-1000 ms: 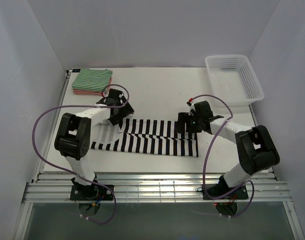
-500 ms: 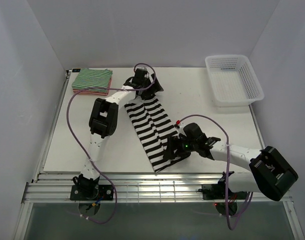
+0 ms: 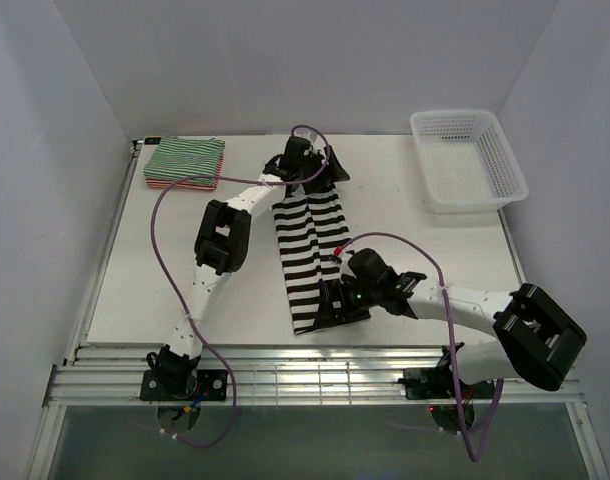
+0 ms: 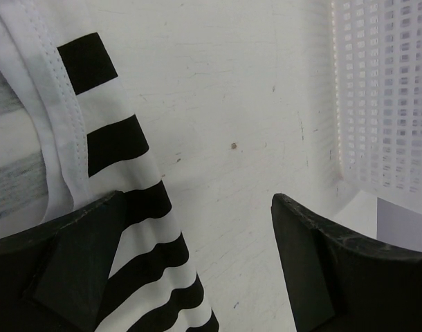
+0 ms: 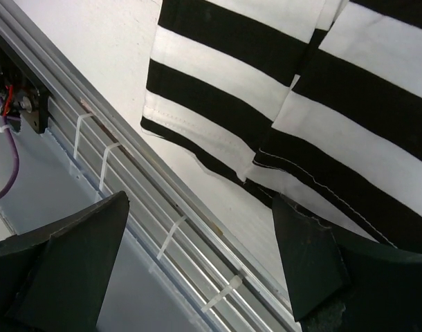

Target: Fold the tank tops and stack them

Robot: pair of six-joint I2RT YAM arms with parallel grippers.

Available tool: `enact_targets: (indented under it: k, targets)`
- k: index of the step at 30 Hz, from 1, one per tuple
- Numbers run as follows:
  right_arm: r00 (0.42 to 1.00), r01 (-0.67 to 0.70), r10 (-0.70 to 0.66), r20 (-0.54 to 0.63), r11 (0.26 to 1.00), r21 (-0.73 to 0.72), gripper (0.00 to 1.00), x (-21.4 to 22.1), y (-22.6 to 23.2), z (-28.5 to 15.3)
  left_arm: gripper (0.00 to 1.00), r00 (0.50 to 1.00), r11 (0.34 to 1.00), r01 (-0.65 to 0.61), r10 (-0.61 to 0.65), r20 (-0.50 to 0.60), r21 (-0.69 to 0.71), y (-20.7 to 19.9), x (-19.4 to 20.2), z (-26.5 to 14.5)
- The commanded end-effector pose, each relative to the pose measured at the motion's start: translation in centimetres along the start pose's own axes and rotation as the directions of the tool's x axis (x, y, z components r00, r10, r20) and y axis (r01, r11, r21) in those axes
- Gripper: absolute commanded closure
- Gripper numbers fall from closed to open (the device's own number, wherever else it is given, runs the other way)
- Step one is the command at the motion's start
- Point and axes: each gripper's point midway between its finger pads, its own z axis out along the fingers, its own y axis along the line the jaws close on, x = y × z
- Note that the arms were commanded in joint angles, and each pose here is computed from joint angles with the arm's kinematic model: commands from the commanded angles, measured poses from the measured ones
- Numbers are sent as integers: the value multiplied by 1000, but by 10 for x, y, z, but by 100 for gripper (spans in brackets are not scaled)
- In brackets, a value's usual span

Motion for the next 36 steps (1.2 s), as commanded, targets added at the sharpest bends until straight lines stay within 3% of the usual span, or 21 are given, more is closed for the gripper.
enact_targets:
  k: [1,5,8,9,11,12,14,15,16,18,21,22,25,31,36]
  targets:
    - [999,21,-22,33,1000,18,10,-19,15,-13,2,991,997,-41,32,-128,-69,30,40,-3]
    - [993,44,-52,106,996,80,10,-40,20,-31,2,987,987,-151,153,-39,54,-44,-3,-42]
    - [983,35,-53,176,994,104,10,-53,22,-46,2,981,976,-188,192,-30,108,-85,-12,-75]
    - [976,29,-53,213,993,111,10,-57,23,-54,2,979,971,-200,203,-15,135,-110,-20,-102]
    - [974,-15,-17,226,990,140,10,-52,13,-60,2,980,974,-183,191,-58,132,-110,-5,-124]
    - [967,-31,-8,253,988,151,10,-53,10,-67,2,979,968,-199,205,-20,155,-131,-12,-156]
    - [968,-82,35,247,980,184,10,-44,-8,-73,2,983,977,-179,183,-18,117,-126,-3,-180]
    - [966,-95,45,255,978,187,10,-43,-11,-78,2,984,987,-151,156,-82,64,-100,27,-184]
    - [966,-112,61,252,974,195,10,-40,-17,-80,2,986,985,-155,159,-49,75,-111,25,-212]
    - [961,-161,102,258,962,220,10,-34,-36,-89,2,990,992,-122,124,-71,37,-98,48,-230]
    - [954,-209,152,258,955,210,10,-26,-56,-93,2,990,997,-61,55,-131,-43,-65,107,-263]
    - [955,-213,158,252,955,207,10,-24,-59,-93,2,979,995,-31,11,-201,-96,-36,145,-269]
    - [958,-233,186,218,949,213,10,-14,-73,-89,2,964,994,23,-51,-260,-111,-17,197,-304]
    - [964,-240,213,161,954,177,10,1,-77,-77,2,943,971,156,-200,-265,-179,8,248,-333]
    - [961,-258,234,149,951,171,9,7,-82,-69,2,928,964,170,-227,-296,-206,27,272,-334]
